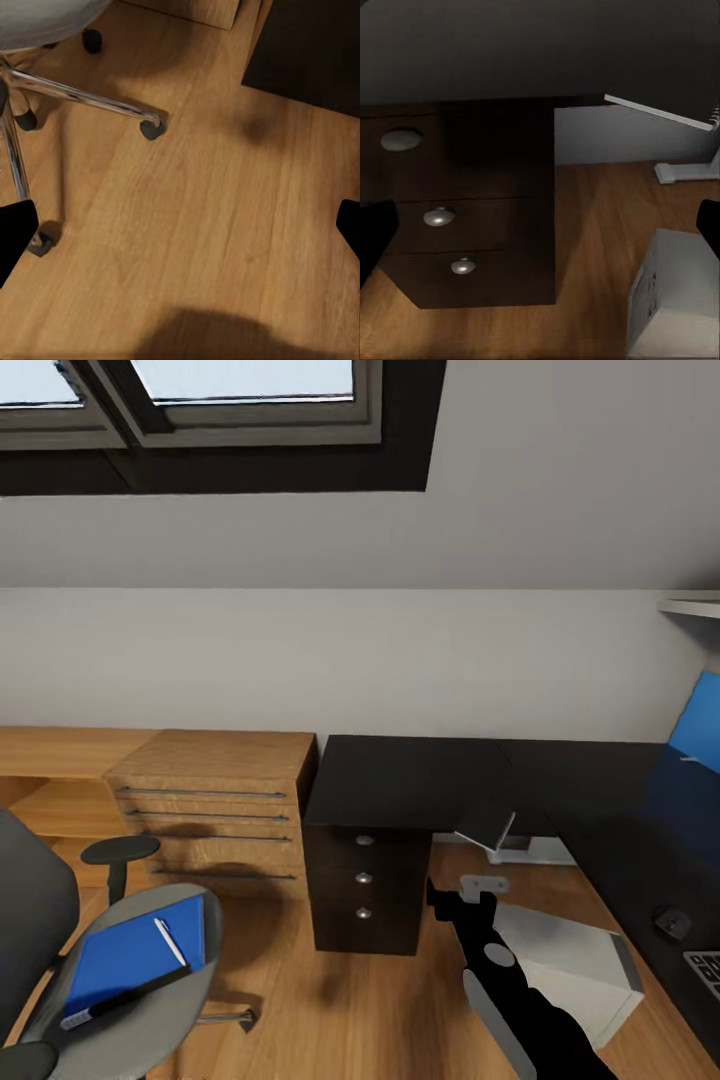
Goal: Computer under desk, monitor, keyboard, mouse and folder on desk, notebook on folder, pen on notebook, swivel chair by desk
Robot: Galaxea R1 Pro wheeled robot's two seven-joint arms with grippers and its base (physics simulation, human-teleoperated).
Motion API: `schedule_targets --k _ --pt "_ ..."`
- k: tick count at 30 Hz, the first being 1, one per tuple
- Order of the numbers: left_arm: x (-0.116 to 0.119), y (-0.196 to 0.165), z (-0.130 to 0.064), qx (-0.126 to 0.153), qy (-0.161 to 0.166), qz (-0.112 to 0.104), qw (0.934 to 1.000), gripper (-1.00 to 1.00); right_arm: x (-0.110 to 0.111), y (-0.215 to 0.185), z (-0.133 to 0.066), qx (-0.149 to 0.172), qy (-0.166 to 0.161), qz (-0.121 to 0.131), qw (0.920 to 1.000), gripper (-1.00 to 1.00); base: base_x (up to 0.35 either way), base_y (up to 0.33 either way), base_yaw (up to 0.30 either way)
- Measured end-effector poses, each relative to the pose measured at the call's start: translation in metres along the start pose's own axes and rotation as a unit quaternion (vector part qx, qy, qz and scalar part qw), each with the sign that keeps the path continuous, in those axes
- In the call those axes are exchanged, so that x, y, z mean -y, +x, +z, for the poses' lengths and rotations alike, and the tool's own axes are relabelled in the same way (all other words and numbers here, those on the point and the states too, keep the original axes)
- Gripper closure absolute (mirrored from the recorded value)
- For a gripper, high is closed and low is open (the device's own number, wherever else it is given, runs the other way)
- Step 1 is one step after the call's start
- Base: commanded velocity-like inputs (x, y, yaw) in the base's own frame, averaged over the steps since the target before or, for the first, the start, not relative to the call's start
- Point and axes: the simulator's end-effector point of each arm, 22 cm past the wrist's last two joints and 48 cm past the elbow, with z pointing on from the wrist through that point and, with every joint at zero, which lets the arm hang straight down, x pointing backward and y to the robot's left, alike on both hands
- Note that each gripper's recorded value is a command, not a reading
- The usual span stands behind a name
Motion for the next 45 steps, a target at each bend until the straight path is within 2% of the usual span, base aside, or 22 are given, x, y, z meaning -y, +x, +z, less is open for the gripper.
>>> schedule_targets --k 8,10,13,14,17,21,25,29,32,37,45 --pt "-0.001 0.000 0.000 -0.001 -0.002 0.000 1.0000 -1.00 0.018 0.056 0.005 -0.031 0.021 -0.021 0.9991 -1.00 -0.008 0.000 0.009" --pt "-0.002 0.000 0.000 -0.001 -0.003 0.000 1.0000 -1.00 0.023 0.078 0.004 -0.046 0.025 -0.035 0.9980 -1.00 0.000 0.000 0.000" --pt "-0.002 0.000 0.000 -0.001 -0.004 0.000 1.0000 -1.00 0.031 0.131 -0.002 -0.090 0.033 -0.059 0.9936 -1.00 0.000 0.000 0.000" --pt "-0.002 0.000 0.000 -0.002 -0.004 0.000 1.0000 -1.00 0.037 0.166 -0.010 -0.117 0.040 -0.068 0.9900 -1.00 0.000 0.000 0.000" --pt "-0.002 -0.002 -0.002 -0.002 -0.004 0.000 1.0000 -1.00 0.042 0.221 -0.033 -0.143 0.052 -0.076 0.9854 -1.00 0.000 0.000 0.000" --pt "-0.003 -0.006 -0.006 -0.002 -0.005 -0.001 1.0000 -1.00 0.049 0.257 -0.067 -0.131 0.064 -0.074 0.9865 -1.00 0.000 0.000 0.000" --pt "-0.005 -0.011 -0.010 -0.001 -0.007 0.000 1.0000 -1.00 0.045 0.268 -0.084 -0.130 0.052 -0.074 0.9874 -1.00 0.000 0.000 0.000" --pt "-0.006 -0.015 -0.014 -0.002 -0.008 0.000 1.0000 -1.00 0.041 0.269 -0.092 -0.132 0.036 -0.072 0.9880 -1.00 0.000 0.000 0.000" --pt "-0.006 -0.012 -0.017 -0.015 -0.008 -0.001 0.9999 -1.00 0.040 0.267 -0.096 -0.133 0.031 -0.071 0.9881 -1.00 0.000 0.000 0.033" --pt "-0.005 0.002 -0.023 -0.058 -0.008 -0.007 0.9982 -1.00 0.040 0.265 -0.102 -0.137 0.030 -0.071 0.9875 -1.00 0.000 0.000 0.161" --pt "-0.004 0.007 -0.025 -0.073 -0.006 -0.009 0.9972 -1.00 0.048 0.271 -0.107 -0.146 0.035 -0.074 0.9858 -1.00 0.000 0.000 0.243"
